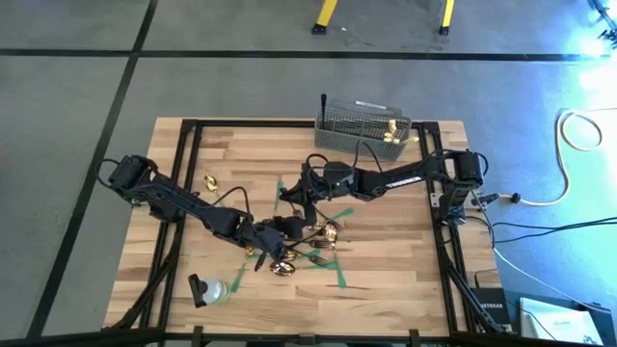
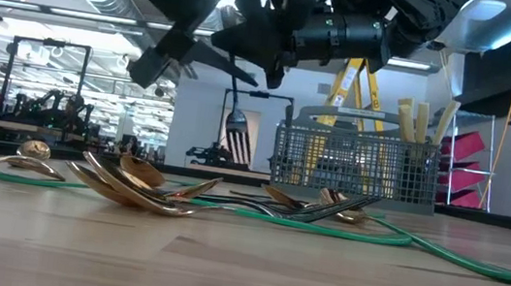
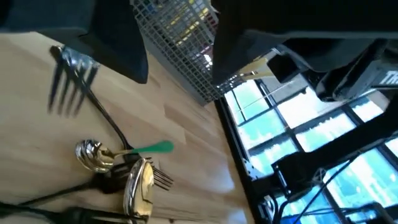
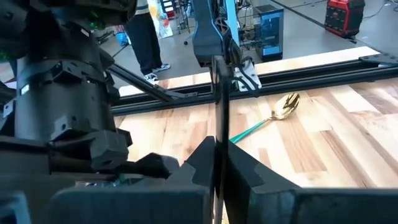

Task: Sort silverware
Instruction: Put the black fork into the gray organizer

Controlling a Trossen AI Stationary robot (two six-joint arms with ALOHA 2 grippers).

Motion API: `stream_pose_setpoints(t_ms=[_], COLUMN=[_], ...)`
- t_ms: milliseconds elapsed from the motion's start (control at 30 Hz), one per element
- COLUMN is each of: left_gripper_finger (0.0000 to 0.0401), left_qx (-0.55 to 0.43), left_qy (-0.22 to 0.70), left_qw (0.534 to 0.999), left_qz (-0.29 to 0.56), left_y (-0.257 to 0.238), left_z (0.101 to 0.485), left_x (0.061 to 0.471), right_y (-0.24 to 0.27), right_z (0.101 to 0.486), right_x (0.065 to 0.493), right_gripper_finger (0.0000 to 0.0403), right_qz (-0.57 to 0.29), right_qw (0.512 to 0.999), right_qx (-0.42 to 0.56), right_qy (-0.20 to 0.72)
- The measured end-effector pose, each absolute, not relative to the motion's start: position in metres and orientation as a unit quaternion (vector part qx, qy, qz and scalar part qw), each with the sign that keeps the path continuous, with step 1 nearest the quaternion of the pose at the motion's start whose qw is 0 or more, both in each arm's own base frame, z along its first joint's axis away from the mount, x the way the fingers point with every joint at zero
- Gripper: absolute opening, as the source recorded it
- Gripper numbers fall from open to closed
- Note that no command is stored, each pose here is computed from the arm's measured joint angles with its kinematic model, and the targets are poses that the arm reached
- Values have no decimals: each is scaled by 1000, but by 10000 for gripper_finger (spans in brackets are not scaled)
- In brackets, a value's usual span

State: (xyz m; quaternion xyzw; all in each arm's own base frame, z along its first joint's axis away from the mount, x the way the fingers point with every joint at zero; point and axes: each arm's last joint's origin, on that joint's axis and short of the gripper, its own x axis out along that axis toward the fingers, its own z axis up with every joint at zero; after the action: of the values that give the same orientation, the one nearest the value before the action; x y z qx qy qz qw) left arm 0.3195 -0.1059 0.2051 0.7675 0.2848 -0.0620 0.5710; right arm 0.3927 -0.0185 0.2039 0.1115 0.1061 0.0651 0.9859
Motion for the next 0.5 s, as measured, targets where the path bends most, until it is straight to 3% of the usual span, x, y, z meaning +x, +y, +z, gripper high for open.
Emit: stream_pose_setpoints(t_ms=[200,500], left_gripper_finger=[188,192], left_qx=[722,644], left_qy=[294,285], left_qw=[627,703], left_qz=[-15,96], left_y=[-118,-157], left_z=[206,209], left_x=[314,291], right_y=[-27,-39], right_z=[208,226], right_x=[390,378], right_gripper_finger=[0,0], right_qz=[62,56], right_qw=[986,986], right_qx=[114,108], right_qy=[107,116])
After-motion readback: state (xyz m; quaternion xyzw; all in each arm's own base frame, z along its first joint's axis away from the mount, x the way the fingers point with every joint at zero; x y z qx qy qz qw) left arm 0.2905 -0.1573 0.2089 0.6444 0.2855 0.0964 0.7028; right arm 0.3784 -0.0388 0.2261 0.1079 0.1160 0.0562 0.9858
